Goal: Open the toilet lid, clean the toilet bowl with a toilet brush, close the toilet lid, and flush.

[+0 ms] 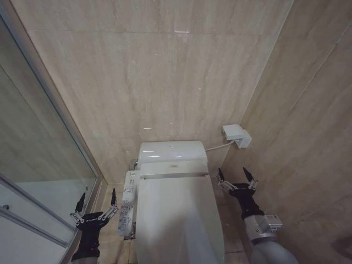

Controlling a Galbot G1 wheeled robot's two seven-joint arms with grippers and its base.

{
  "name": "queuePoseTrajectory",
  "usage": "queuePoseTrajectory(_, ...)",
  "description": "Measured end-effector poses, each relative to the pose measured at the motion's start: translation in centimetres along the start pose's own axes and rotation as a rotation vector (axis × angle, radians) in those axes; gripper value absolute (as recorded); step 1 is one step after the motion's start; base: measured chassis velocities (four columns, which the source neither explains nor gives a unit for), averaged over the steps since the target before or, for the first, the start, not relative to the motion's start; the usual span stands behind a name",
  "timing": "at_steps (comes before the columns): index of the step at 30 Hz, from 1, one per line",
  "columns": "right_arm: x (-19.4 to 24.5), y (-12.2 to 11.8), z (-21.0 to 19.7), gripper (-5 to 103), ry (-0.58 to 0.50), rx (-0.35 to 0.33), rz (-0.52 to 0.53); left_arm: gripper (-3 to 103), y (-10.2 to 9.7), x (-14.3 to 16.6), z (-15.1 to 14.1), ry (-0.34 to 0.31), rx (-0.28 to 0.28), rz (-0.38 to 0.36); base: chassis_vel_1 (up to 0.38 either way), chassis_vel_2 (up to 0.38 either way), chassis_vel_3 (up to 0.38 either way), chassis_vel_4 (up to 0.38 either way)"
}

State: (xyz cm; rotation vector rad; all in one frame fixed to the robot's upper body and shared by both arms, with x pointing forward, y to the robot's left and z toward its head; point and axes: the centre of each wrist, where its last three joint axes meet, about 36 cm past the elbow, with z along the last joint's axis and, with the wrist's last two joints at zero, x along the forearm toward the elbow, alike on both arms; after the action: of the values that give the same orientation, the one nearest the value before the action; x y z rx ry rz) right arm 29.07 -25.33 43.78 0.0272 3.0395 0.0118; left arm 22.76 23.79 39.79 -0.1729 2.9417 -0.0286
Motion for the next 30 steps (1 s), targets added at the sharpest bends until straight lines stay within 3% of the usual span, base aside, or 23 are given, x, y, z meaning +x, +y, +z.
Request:
queuePoseTrajectory(14,0.0,0.0,0.0,100,0.000,0.000,0.000,100,0.0,-0.3,0.0,-0.002,0.001,0.002,0.000,0.000,0.000,0.000)
queuePoseTrajectory(22,0.0,0.0,0.0,100,0.000,0.000,0.000,100,1.4,-5.7,0.9,0.043,0.009,0.033,0.000,0.000,0.000,0.000)
queuePoseTrajectory(25,0.0,0.0,0.0,100,0.000,0.000,0.000,100,2.3,-9.7,0.8,0.070,0.017,0.053,0.000,0.000,0.000,0.000)
queuePoseTrajectory(30,0.0,0.0,0.0,100,0.000,0.000,0.000,100,3.1,-12.2,0.4,0.087,0.024,0.064,0.000,0.000,0.000,0.000)
